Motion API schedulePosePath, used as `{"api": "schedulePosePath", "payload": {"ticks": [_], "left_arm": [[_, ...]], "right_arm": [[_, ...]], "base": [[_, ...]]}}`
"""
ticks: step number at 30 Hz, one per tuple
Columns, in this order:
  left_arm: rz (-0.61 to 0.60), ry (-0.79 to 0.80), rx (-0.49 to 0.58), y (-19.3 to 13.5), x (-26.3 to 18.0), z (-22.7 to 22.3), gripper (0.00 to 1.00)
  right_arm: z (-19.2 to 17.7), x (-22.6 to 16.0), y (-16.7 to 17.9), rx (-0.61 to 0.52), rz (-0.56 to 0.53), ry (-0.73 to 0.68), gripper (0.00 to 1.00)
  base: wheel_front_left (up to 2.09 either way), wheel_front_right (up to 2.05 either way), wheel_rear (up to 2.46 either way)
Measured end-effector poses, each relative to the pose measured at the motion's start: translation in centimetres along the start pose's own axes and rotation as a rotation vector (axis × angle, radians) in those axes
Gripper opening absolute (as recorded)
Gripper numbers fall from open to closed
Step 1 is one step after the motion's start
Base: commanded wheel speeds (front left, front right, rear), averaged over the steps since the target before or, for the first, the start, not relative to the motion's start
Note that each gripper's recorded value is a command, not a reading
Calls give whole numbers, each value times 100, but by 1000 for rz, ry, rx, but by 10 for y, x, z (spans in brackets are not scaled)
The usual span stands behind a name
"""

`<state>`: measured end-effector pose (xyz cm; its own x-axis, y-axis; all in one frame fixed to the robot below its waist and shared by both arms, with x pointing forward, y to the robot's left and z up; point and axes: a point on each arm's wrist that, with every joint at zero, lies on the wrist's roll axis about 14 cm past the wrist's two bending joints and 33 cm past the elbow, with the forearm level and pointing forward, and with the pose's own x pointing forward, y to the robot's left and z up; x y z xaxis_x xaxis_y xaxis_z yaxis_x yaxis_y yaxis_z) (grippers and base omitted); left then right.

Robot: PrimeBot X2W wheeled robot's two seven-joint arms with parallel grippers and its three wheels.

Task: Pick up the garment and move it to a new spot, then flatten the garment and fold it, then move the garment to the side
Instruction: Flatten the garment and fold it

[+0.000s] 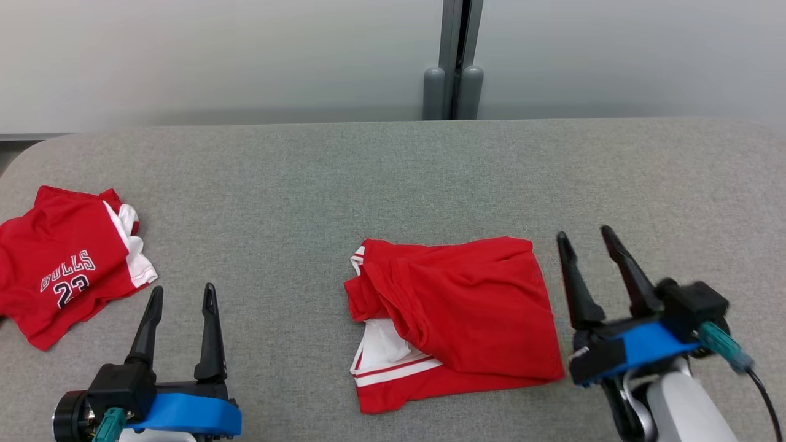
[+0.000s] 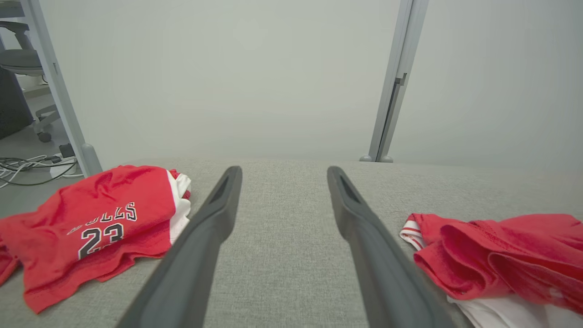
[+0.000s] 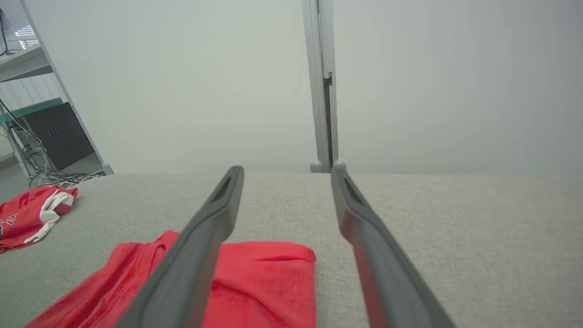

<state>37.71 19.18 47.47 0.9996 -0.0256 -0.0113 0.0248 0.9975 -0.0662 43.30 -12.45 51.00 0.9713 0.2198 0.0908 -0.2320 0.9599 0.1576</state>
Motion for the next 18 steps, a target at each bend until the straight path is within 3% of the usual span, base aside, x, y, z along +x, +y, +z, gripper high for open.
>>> {"api": "schedulePosePath", "payload": {"ticks": [8, 18], "left_arm": [[-14, -12, 5, -4, -4, 4, 100], [-63, -6, 12, -19, -3, 3, 100]], "right_arm": [[-16, -52, -27, 26, -128, 40, 100], [-17, -53, -24, 51, -124, 39, 100]], "base": [[0, 0, 0], [0, 0, 0]]}}
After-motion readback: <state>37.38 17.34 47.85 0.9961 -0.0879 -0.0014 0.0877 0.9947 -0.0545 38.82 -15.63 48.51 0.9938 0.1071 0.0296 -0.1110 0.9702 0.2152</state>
